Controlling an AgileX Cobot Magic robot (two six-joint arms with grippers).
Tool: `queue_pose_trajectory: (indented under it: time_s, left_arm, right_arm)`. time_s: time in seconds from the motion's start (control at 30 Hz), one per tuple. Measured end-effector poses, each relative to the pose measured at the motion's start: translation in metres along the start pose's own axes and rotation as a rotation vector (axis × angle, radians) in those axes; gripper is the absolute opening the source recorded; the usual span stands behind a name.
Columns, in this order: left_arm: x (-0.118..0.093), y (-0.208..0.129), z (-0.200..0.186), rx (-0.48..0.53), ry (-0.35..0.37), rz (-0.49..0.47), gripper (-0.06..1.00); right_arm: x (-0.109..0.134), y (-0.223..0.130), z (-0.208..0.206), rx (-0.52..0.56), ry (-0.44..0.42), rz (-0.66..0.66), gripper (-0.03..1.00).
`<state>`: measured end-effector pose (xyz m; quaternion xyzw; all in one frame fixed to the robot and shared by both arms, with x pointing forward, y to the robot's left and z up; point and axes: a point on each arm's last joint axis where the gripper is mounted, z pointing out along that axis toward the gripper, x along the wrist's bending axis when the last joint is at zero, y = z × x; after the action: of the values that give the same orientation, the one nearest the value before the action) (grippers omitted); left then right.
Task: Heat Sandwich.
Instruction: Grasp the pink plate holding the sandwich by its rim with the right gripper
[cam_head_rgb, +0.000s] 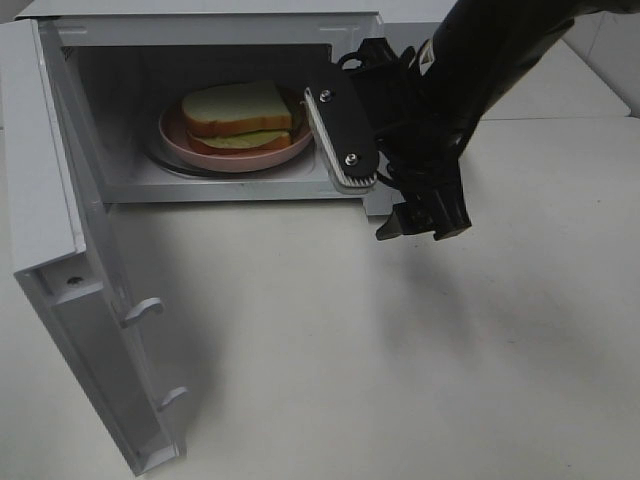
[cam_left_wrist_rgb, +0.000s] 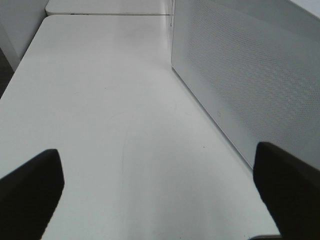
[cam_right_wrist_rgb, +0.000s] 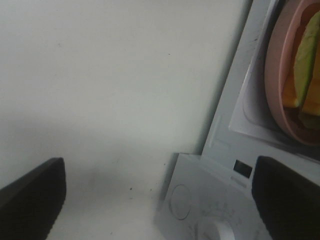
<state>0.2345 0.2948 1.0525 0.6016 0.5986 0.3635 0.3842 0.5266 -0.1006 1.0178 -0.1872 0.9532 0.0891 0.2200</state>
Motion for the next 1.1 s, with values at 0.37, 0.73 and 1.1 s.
queue_pose_trajectory:
  time_s: [0.37, 0.73, 1.1]
  left_arm:
    - [0.000, 0.000, 0.000, 0.000, 0.000, 0.000, 0.97]
    - [0.000, 0.000, 0.000, 0.000, 0.000, 0.000, 0.97]
    - [0.000, 0.000, 0.000, 0.000, 0.000, 0.000, 0.97]
  right_arm:
    - [-0.026, 0.019, 0.031, -0.024, -0.035, -0.020, 0.95]
    - [-0.049, 0.025, 0.053, -0.030, -0.072, -0.007, 0.93]
    - [-0.072, 0.032, 0.086, -0.036, -0.092, 0.011, 0.92]
